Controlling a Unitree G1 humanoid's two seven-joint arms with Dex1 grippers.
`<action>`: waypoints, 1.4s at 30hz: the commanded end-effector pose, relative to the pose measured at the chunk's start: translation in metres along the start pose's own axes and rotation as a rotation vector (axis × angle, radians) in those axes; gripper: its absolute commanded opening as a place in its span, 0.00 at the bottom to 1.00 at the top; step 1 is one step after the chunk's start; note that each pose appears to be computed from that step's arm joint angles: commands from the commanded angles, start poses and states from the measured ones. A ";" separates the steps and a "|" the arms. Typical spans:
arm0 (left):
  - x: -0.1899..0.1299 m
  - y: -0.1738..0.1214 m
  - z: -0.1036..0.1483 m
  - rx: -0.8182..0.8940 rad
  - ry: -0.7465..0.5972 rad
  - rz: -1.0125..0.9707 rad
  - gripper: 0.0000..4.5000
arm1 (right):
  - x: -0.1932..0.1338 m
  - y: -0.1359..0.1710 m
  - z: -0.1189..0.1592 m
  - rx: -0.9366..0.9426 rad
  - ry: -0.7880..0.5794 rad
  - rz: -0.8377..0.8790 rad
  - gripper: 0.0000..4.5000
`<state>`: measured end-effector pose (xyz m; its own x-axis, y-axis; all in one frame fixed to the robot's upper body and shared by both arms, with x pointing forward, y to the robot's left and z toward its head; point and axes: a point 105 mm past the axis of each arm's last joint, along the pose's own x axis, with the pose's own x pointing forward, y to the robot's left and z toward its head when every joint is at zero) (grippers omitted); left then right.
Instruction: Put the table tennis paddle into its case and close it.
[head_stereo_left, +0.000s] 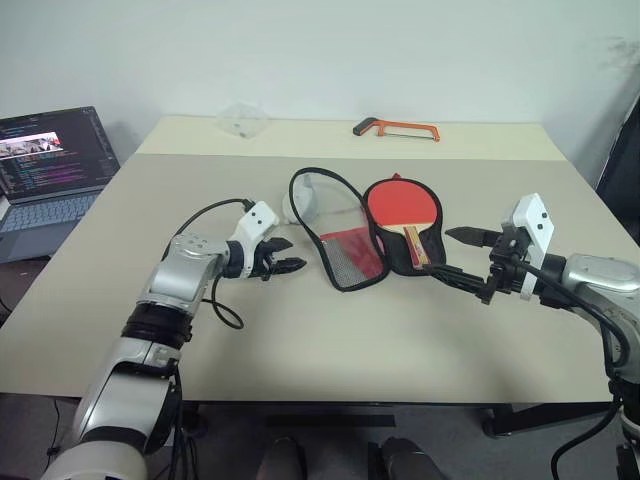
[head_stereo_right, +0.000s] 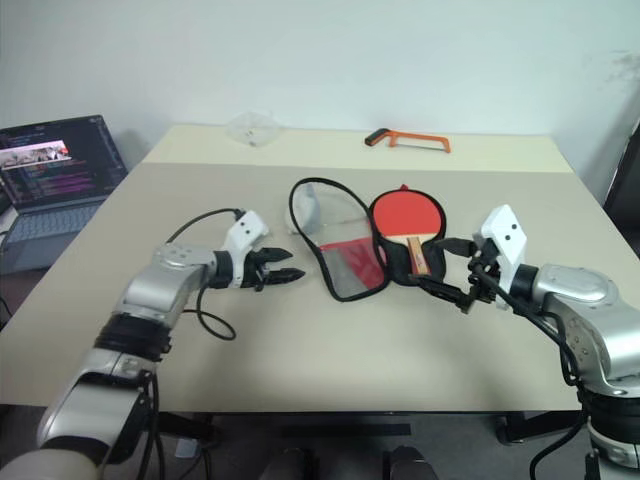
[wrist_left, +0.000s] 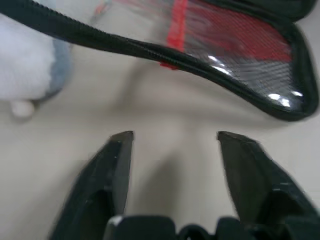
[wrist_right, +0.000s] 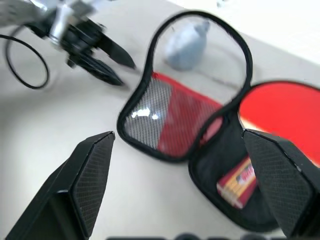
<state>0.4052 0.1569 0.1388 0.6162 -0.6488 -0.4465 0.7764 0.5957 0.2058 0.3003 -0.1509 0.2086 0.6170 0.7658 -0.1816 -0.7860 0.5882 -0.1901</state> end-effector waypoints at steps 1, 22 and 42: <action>0.005 0.005 0.012 0.046 -0.023 0.012 0.32 | 0.003 0.004 0.007 -0.059 -0.025 -0.003 1.00; 0.108 -0.053 0.140 -0.001 -0.439 0.137 0.01 | -0.023 -0.025 0.042 -0.124 -0.107 -0.197 1.00; 0.002 0.001 0.104 0.030 -0.480 -0.012 0.29 | 0.004 -0.085 -0.050 0.694 -0.099 -0.541 1.00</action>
<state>0.4329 0.1067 0.2041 0.6446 -0.7629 -0.0490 0.7529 0.6225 0.2134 0.3684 -0.2007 0.1707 0.9147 0.3684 -0.1659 -0.2925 0.8871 0.3572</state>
